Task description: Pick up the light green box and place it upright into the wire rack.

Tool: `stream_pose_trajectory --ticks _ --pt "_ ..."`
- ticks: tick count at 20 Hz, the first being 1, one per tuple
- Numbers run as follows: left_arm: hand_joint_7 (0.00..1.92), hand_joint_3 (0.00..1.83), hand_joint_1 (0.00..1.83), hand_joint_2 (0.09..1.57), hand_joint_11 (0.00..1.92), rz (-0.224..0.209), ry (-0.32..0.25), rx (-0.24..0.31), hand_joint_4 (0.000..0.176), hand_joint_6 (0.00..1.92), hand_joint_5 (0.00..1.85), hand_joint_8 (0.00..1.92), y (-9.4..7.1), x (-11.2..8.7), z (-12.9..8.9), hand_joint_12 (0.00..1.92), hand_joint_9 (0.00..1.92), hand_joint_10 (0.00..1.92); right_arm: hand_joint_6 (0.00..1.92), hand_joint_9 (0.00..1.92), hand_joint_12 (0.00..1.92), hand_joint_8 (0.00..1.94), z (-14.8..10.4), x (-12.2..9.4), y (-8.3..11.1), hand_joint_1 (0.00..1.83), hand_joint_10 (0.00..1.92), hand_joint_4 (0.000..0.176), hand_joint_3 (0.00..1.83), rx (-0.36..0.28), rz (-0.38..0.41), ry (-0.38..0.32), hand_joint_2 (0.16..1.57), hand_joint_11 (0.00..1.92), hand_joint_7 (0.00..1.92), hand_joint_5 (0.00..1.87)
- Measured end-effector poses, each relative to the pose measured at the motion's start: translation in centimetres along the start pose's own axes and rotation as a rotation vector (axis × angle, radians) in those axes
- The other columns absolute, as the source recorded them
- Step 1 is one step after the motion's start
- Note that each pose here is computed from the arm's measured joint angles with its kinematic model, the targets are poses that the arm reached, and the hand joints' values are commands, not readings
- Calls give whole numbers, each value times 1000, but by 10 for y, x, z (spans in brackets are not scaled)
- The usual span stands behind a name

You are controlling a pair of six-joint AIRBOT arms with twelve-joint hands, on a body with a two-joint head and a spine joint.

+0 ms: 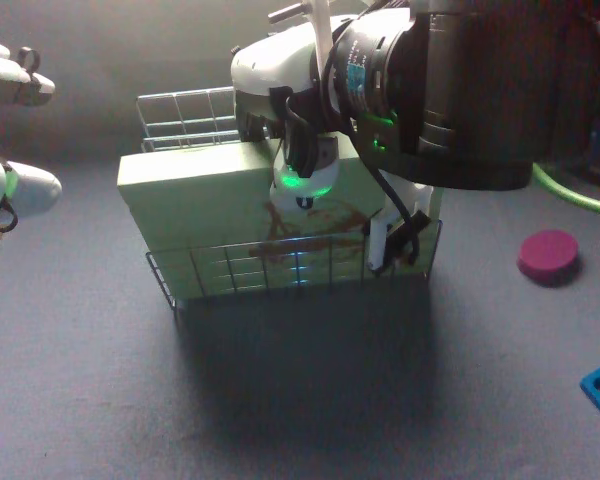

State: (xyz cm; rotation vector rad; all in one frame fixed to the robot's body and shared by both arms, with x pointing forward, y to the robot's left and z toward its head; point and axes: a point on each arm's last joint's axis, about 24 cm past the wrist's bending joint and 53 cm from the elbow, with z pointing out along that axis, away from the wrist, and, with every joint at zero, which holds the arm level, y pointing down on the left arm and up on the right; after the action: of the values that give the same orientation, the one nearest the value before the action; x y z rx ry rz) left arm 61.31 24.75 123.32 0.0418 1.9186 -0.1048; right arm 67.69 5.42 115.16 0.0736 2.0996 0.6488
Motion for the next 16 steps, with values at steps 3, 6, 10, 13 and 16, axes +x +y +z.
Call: stream_pose_trajectory --ticks 3,6,10,13,16 --pt "152 0 59 1238 0 0 0 0 113 0 209 0 0 0 0 579 176 0 1083 775 1529 1239 0 0 0 1351 1517 0 0 0 -1 -2 1195 753 853 756" --pt "153 0 59 1238 0 0 0 0 113 0 209 0 0 0 0 583 176 0 1090 750 1560 1233 0 -1 0 1351 1526 0 0 -1 -4 -5 1195 739 868 760" --pt "153 0 60 1238 0 0 0 0 113 0 209 0 0 0 0 568 174 0 1292 561 1590 1354 0 -3 -3 1196 1306 0 0 4 -8 -12 1238 592 822 681" --pt "154 0 60 1238 0 0 0 0 112 0 209 0 0 0 0 566 174 0 384 445 1482 526 0 -1 -7 1044 896 0 0 13 -6 -7 1165 413 655 626" --pt "154 0 60 1238 0 -1 0 0 113 0 210 0 0 0 0 569 171 0 35 454 1390 116 -1 -3 -3 976 606 0 0 1 -23 -16 1148 291 695 663"
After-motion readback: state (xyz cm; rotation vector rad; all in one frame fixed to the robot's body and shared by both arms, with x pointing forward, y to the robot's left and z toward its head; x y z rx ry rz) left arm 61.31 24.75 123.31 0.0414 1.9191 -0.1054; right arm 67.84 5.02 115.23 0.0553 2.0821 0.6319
